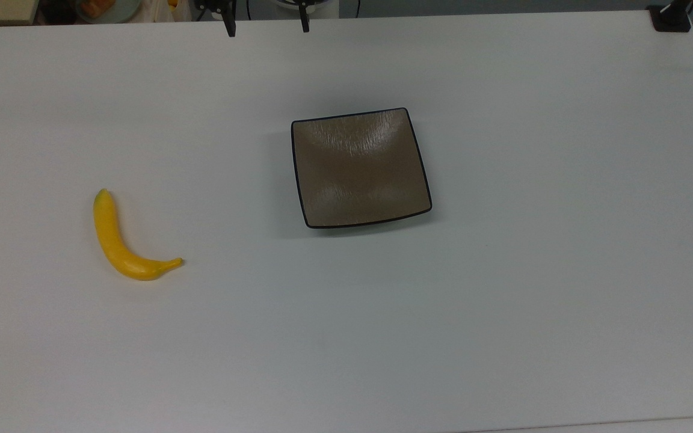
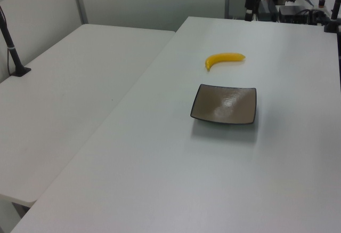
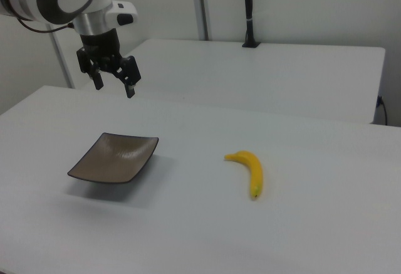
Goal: Bananas placed on a ceramic plate
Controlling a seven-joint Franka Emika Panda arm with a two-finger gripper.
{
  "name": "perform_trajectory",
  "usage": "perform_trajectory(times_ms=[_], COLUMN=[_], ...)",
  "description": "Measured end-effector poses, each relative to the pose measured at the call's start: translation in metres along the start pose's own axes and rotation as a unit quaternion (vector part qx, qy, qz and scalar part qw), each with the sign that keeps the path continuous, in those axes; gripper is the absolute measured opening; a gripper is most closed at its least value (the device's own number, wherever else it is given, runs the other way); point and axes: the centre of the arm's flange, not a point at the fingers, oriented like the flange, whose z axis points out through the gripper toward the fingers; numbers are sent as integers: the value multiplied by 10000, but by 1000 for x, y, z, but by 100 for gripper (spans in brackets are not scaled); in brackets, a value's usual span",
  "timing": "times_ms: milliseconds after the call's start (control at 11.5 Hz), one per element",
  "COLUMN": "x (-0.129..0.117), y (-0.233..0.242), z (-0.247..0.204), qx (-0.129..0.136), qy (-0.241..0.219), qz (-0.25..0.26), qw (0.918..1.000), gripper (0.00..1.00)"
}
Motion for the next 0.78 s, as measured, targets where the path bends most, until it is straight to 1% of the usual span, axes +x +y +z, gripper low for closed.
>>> perform_trajectory(times_ms=[87,174,261,347,434,521,608,695,782], x=[0,0,1,2,2,2,1,1,0], y=[0,0,0,2,4,9,15,17,16], z=[0,1,4,8,11,15,17,17,18], qx=[0,0,0,5,11,28,43,54,62], qy=[-2,-9,-33,-69,-97,-152,-191,-216,-230], qz=[-8,-153,-609,-1220,-1674,-2187,-2493,-2645,-2710], qw=[10000,9999,9981,9925,9858,9757,9682,9641,9623], gripper=[100,100,100,100,100,100,100,100,100])
